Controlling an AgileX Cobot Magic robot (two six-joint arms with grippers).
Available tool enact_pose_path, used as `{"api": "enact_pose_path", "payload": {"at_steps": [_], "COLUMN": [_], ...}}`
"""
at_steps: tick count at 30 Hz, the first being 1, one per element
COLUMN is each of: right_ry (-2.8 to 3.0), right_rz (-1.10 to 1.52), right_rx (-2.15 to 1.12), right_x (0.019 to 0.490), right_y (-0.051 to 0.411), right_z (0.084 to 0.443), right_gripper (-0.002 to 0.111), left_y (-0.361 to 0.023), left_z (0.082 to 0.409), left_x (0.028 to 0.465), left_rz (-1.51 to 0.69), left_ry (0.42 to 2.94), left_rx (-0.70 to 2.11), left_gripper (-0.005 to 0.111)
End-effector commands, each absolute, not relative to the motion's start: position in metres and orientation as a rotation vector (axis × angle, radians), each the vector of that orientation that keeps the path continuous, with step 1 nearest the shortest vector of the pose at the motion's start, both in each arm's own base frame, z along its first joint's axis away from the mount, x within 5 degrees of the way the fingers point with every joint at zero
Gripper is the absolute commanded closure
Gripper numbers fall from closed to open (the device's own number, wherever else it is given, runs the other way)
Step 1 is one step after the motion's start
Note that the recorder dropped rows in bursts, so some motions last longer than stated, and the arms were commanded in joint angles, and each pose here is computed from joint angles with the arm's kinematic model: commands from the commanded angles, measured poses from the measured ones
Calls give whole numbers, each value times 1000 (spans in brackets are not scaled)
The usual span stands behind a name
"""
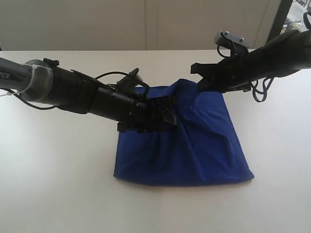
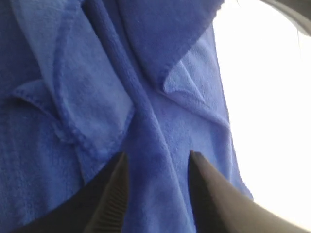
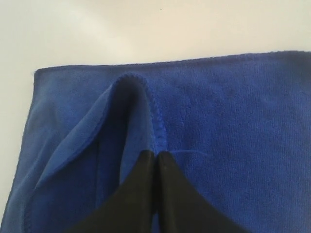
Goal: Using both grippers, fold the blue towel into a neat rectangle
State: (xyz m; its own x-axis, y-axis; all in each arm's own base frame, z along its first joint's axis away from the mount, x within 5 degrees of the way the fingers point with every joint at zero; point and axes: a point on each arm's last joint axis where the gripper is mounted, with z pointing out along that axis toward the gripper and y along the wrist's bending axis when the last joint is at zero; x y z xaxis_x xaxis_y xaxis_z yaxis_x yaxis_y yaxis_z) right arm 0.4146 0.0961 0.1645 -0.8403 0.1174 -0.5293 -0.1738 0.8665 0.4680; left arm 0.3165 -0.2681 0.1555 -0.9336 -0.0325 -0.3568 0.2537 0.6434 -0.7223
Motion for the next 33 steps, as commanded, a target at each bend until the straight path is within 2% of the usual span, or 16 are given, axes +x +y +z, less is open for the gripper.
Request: {"api": "enact_pose_path", "payload": {"at_steps": [1, 11, 21, 26, 33], "right_ry": [2470, 2470, 2470, 2470, 2468], "right_rz": [691, 691, 691, 691, 688], "right_rx": [-43, -43, -43, -43, -52], "right_x": [414, 414, 414, 414, 414], "right_y": [95, 95, 95, 95, 95], "right_z": [168, 168, 168, 168, 168], "right_gripper": [108, 108, 108, 108, 108], "left_y": [-269, -262, -264, -273, -275], "left_z": [156, 152, 145, 149, 153], "left_x": [311, 319, 323, 327, 332], "left_rz": [-1159, -1044, -1087, -1167, -1165], "left_ry": [2564, 2583, 2590, 2574, 2551], "left_rx": [247, 92, -40, -35, -25], "left_gripper": [61, 61, 61, 61, 61]}}
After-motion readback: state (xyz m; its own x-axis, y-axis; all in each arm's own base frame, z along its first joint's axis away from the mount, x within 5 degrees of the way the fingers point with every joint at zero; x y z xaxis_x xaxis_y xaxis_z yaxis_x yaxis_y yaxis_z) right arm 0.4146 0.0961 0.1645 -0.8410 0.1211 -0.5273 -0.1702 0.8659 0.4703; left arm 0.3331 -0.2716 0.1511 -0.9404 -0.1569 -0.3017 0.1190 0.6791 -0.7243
